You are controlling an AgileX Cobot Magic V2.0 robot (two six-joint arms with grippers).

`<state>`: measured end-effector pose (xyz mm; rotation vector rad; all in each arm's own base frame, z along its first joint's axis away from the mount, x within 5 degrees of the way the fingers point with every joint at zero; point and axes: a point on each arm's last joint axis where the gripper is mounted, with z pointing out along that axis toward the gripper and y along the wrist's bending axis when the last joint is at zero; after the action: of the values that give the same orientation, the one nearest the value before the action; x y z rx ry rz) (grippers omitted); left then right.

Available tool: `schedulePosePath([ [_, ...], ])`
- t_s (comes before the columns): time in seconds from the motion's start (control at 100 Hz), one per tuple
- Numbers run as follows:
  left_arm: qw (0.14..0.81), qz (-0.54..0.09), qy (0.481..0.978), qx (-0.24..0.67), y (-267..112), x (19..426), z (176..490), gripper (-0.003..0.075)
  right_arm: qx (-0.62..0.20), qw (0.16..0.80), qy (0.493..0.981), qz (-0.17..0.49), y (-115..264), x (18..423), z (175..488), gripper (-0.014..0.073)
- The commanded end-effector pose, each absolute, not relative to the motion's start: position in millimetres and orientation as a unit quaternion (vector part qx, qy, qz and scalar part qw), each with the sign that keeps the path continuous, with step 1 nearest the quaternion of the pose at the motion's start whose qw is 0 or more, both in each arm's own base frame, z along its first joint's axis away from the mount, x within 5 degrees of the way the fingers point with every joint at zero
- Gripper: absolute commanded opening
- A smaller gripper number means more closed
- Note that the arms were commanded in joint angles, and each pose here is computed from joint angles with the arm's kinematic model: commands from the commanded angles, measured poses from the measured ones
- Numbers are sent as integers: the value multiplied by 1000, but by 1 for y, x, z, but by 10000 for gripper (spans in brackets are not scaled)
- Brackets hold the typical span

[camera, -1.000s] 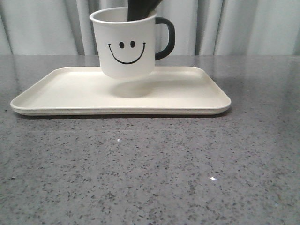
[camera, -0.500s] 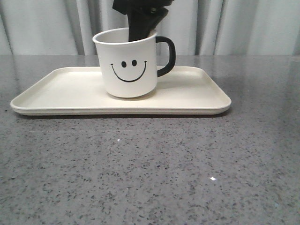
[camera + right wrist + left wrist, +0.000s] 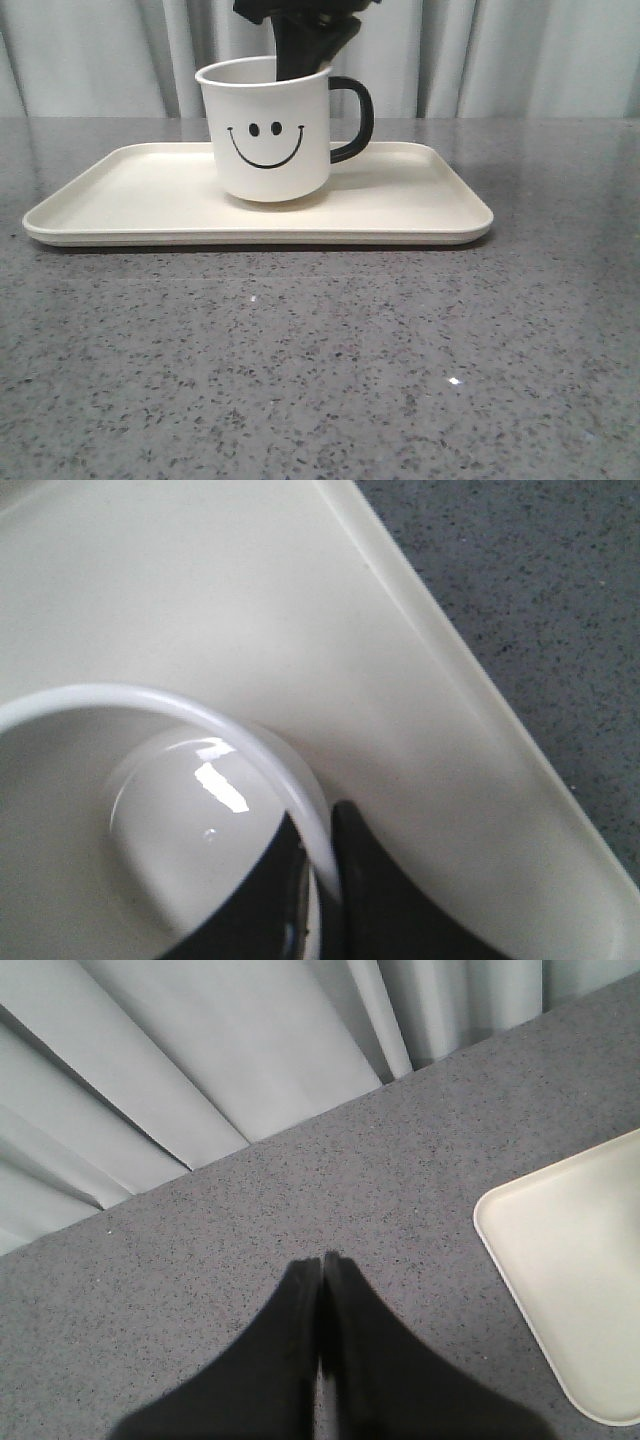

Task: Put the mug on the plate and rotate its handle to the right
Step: 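Lower the rotated mug back onto the tray with the right gripper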

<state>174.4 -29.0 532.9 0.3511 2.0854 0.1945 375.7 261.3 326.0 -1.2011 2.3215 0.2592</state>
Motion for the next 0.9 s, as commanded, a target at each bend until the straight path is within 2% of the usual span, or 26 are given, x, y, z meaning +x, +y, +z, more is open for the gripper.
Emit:
schedulePosePath([
  [0.0, 512, 78, 845, 135, -26, 167, 542, -20, -421, 320, 843, 103, 251, 372, 364, -67],
  [0.89, 512, 78, 845, 135, -26, 167, 542, -20, -421, 283, 854, 112, 253, 373, 351, -67],
])
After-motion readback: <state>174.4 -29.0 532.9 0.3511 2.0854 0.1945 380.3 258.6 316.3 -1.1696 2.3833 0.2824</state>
